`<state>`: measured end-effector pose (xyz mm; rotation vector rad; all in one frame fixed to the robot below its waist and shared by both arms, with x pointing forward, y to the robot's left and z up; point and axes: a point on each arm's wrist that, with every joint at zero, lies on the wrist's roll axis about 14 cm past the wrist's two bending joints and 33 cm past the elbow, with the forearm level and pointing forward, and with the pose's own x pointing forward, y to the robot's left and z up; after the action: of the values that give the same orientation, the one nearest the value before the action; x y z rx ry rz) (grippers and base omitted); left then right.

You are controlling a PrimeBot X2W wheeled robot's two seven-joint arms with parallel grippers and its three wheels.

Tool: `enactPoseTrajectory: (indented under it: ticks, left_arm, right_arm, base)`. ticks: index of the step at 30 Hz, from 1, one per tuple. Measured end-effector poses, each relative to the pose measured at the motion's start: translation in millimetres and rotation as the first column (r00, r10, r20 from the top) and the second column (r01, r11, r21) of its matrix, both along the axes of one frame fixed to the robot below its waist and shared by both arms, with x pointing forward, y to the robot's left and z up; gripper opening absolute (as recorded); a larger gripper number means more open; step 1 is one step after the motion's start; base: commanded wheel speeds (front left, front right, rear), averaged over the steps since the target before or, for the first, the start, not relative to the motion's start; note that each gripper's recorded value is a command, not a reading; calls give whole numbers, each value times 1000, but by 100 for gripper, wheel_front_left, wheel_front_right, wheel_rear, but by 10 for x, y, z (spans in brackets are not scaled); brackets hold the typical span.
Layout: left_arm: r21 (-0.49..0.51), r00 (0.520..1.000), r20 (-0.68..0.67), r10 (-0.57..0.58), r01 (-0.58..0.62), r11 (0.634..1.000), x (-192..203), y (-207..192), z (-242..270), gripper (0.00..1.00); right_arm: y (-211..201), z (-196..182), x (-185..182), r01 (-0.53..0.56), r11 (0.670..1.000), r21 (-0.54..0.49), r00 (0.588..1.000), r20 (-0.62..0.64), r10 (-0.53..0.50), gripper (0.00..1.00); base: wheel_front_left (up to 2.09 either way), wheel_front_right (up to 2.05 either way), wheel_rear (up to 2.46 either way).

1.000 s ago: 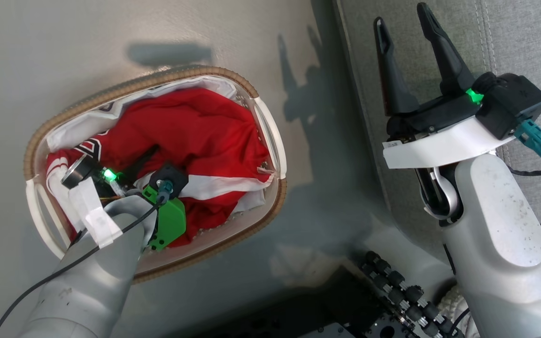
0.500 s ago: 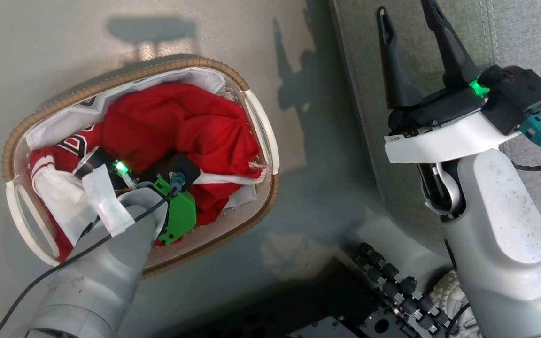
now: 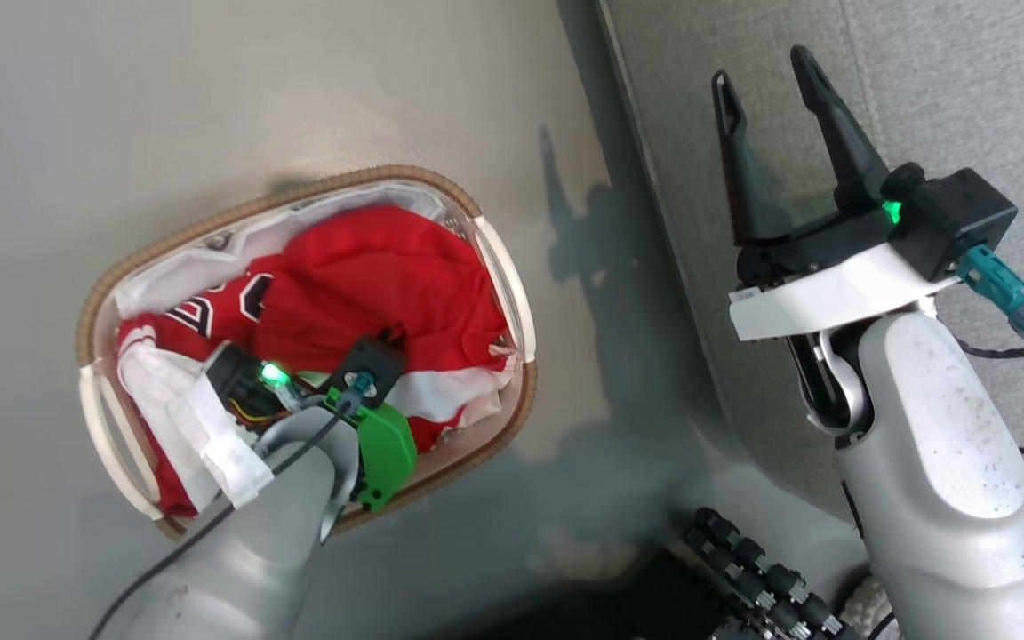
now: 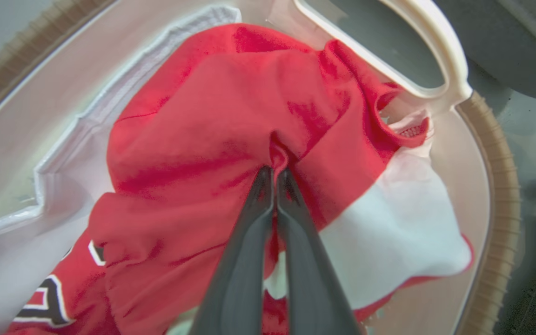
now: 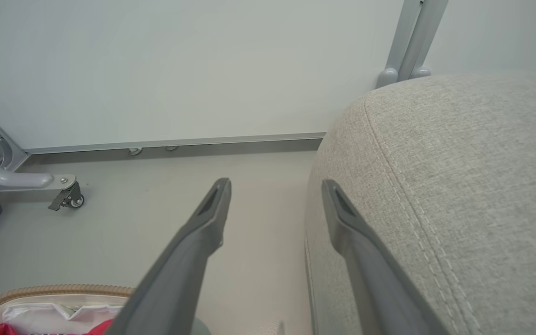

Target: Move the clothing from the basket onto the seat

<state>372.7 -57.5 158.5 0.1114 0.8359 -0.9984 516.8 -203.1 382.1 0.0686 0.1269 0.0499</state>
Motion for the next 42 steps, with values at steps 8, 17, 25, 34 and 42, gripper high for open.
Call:
enactPoseTrajectory:
  ticks: [8,17,25,34,42]
  left_arm:
    - [-111,991,76,107,-98,989,103,-75,623,0]
    - [-228,955,161,250,-210,951,159,15,1333,0]
    - [-339,890,260,375,-280,898,219,164,2006,0]
    - [-481,772,361,523,-327,814,356,396,2793,0]
    - [-623,645,430,632,-295,724,432,586,3590,0]
  right_arm:
    - [25,309,-167,4,1000,-8,999,38,-3,100]
    - [93,592,-436,2,1000,0,997,71,-2,100]
    - [238,840,-676,-26,1000,15,993,111,24,100]
    - [418,1051,-937,-70,997,31,987,150,64,100]
    - [517,1126,-1221,-93,995,40,983,164,86,100]
  base:
    - [0,0,0]
    - [0,0,0]
    - [0,0,0]
    - [0,0,0]
    - [0,0,0]
